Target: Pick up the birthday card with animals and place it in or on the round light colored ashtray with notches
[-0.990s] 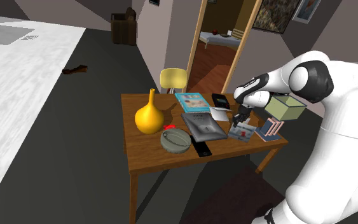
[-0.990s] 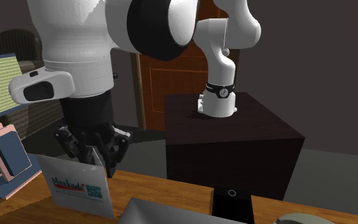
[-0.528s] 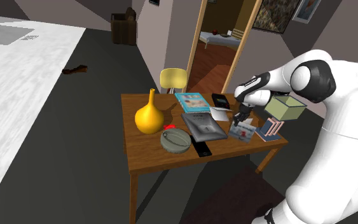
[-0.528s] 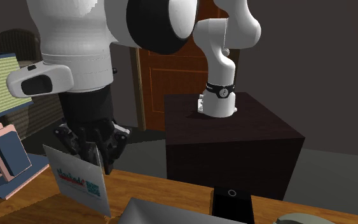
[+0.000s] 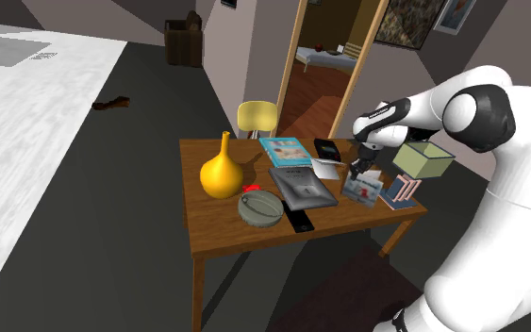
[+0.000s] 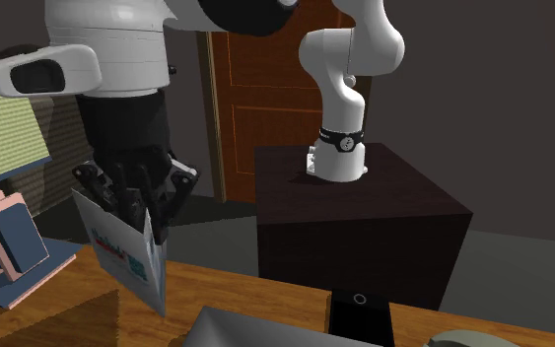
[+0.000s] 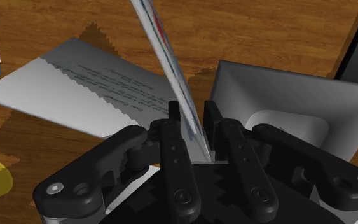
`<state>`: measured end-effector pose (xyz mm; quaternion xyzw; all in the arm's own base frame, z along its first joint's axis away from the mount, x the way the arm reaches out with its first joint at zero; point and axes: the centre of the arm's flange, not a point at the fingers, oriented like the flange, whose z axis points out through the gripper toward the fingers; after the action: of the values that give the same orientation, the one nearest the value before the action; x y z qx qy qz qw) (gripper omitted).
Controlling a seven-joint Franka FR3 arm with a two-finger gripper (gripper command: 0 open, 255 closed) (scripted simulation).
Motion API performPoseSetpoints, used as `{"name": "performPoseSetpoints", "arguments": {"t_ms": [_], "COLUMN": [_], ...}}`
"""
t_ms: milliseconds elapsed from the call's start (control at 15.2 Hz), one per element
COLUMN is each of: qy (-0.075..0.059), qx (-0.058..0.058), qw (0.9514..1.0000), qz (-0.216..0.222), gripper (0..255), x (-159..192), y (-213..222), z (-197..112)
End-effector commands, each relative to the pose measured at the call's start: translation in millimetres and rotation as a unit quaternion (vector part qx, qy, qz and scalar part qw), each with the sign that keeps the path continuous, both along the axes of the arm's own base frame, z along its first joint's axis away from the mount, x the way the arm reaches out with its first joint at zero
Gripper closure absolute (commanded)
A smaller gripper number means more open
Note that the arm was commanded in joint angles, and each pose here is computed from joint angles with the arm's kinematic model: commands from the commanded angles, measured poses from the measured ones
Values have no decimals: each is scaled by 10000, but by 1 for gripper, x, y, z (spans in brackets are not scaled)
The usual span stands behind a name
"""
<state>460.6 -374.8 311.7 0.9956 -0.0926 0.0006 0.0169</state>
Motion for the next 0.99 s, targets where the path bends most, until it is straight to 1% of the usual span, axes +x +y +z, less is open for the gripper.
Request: {"name": "performPoseSetpoints", "arguments": {"t_ms": [0,462,528,924], "qy": [0,0,1,0], "qx": [0,0,0,0], "qw": [10000,10000,10000,10000], "qz": [0,0,-1,0], "gripper": [255,255,255,255], "x": [-1,-1,-1,29], "y": [0,0,0,73], "z": [11,48,48,57]}}
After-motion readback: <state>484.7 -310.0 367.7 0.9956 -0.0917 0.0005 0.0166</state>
